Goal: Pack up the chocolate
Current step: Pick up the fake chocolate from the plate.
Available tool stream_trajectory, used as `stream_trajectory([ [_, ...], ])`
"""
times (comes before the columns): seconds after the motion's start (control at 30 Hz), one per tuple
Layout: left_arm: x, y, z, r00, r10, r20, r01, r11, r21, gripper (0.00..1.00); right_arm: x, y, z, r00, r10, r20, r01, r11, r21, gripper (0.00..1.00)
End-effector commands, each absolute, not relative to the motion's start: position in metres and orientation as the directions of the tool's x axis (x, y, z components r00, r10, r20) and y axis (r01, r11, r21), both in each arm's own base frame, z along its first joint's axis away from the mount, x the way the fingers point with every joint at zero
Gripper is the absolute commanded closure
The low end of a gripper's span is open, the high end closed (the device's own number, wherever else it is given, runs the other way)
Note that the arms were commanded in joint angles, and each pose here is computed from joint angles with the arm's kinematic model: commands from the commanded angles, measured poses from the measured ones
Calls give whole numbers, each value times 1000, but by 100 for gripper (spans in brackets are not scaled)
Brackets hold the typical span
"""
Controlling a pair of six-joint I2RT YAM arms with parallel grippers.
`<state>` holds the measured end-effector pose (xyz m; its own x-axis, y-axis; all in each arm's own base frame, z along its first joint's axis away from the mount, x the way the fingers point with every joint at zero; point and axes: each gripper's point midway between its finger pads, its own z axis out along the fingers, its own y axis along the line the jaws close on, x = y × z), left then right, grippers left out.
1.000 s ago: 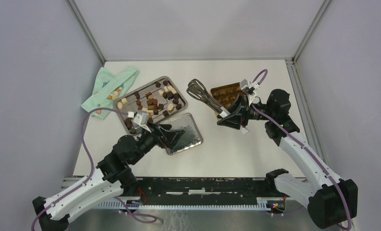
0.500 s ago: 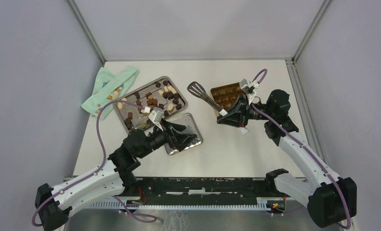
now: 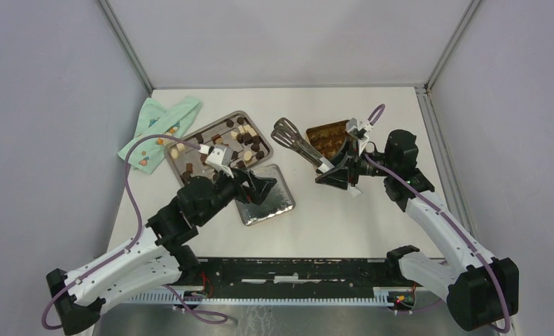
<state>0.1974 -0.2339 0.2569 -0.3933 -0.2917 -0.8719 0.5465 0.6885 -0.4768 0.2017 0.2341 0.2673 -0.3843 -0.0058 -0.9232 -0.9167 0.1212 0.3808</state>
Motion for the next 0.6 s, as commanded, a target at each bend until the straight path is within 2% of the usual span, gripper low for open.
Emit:
stream_trajectory([
  [0.0,216,-202,252,-361,-170,-917,422,847,-323,1,215,233,284,-279,-8,-960,-948,163,274,52],
  [0.17,224,-188,240,-404,-87,-910,338,911,-237,5,234,228,275,-246,-60,-967,-940,257,223,53],
  [0.3,227,-175,250,-429,-10,-903,304,940,-154,6,260,221,258,-217,-185,-958,-919,369,137,55],
  [0.43,235,-148,269,-403,60,-913,254,966,-49,5,283,223,244,-184,-323,-928,-905,425,31,56],
  [0.57,254,-117,266,-417,7,-909,205,975,-87,2,306,229,235,-159,-440,-884,-886,459,-70,56],
])
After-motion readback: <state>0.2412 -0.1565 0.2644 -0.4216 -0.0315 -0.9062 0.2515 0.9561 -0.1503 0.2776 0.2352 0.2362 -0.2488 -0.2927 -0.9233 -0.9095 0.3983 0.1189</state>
